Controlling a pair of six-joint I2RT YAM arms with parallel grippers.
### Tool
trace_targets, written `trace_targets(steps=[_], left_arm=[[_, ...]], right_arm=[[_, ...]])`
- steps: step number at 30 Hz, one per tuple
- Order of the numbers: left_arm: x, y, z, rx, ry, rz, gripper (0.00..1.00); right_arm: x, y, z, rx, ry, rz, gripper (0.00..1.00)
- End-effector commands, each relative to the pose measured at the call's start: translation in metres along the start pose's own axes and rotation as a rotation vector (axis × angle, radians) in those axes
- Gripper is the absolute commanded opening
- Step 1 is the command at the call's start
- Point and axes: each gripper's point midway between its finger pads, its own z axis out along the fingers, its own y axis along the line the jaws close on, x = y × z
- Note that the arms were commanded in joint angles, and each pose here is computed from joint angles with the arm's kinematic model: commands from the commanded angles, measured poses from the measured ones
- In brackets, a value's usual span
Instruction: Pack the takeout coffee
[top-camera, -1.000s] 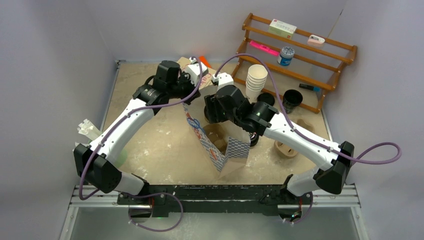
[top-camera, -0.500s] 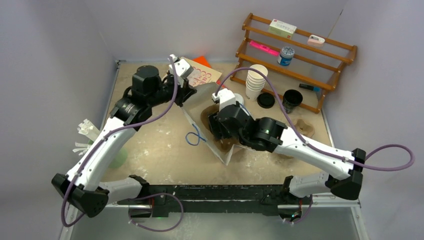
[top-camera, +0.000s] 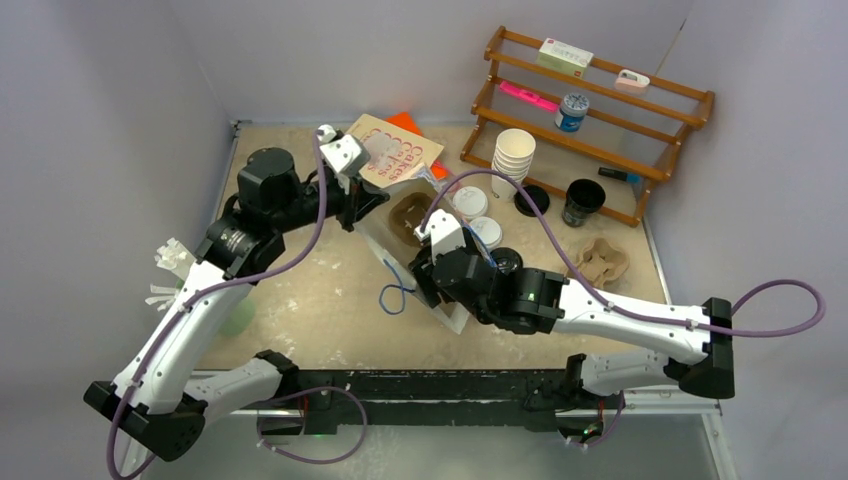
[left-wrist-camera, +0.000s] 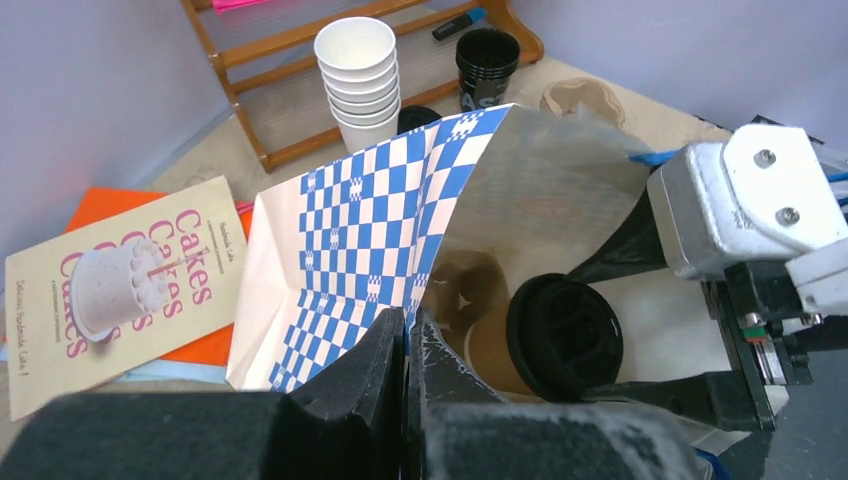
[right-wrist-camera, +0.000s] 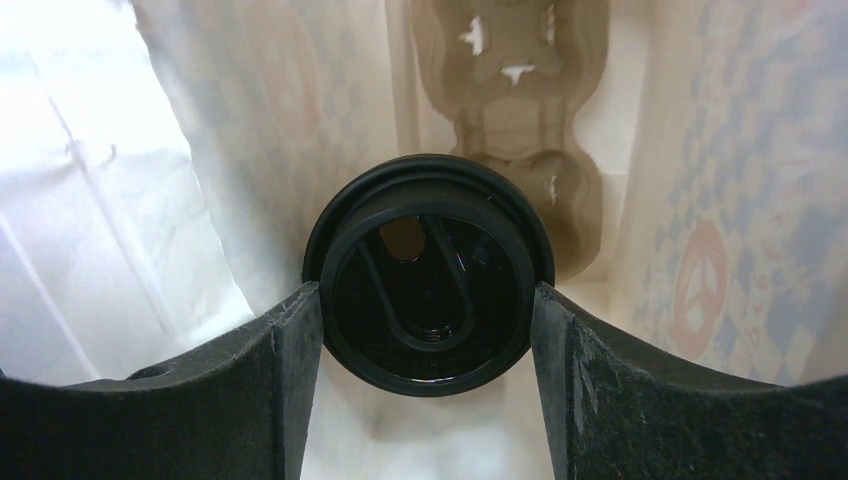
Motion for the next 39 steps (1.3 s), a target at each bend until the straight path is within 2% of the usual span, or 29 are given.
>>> trace_targets(steps=[1, 6, 12, 15, 19, 26, 31, 35, 39], left_arm=[[-0.001, -0.005, -0.011, -0.011, 0.017, -0.044, 0.0], [-0.004, -0.003, -0.009, -0.036, 0.034, -0.147, 0.0], [-0.01, -0.007, 0.008, 0.051, 0.048, -0.135, 0.0], [-0.001, -0.007, 0.022, 0.085, 0.077, -0.151, 0.0], [-0.006, -0.007, 0.034, 0.101, 0.081, -0.257, 0.0], [-0.019, -0.017, 0.039, 0.152, 0.132, -0.401, 0.0], [-0.005, -0.03, 0.035, 0.186, 0.196, -0.525, 0.0], [0.016, -0.036, 0.026, 0.159, 0.297, -0.604, 0.0], [0.024, -0.038, 0.017, 0.127, 0.306, -0.633, 0.0]], right_arm=[[-0.043, -0.004, -0.004, 0.031, -0.142, 0.025, 0.38], [-0.066, -0.008, -0.005, 0.052, -0.242, 0.047, 0.36], [-0.076, -0.005, 0.006, 0.035, -0.308, 0.039, 0.38], [-0.072, 0.003, 0.025, 0.023, -0.263, 0.05, 0.38], [-0.075, 0.02, 0.036, -0.006, -0.179, 0.091, 0.34], [-0.091, 0.012, 0.033, 0.036, -0.156, 0.135, 0.35], [-0.068, 0.006, 0.041, 0.069, -0.075, 0.142, 0.34], [-0.051, 0.004, 0.032, 0.042, -0.043, 0.152, 0.34], [-0.03, -0.005, 0.025, 0.042, -0.016, 0.132, 0.34]])
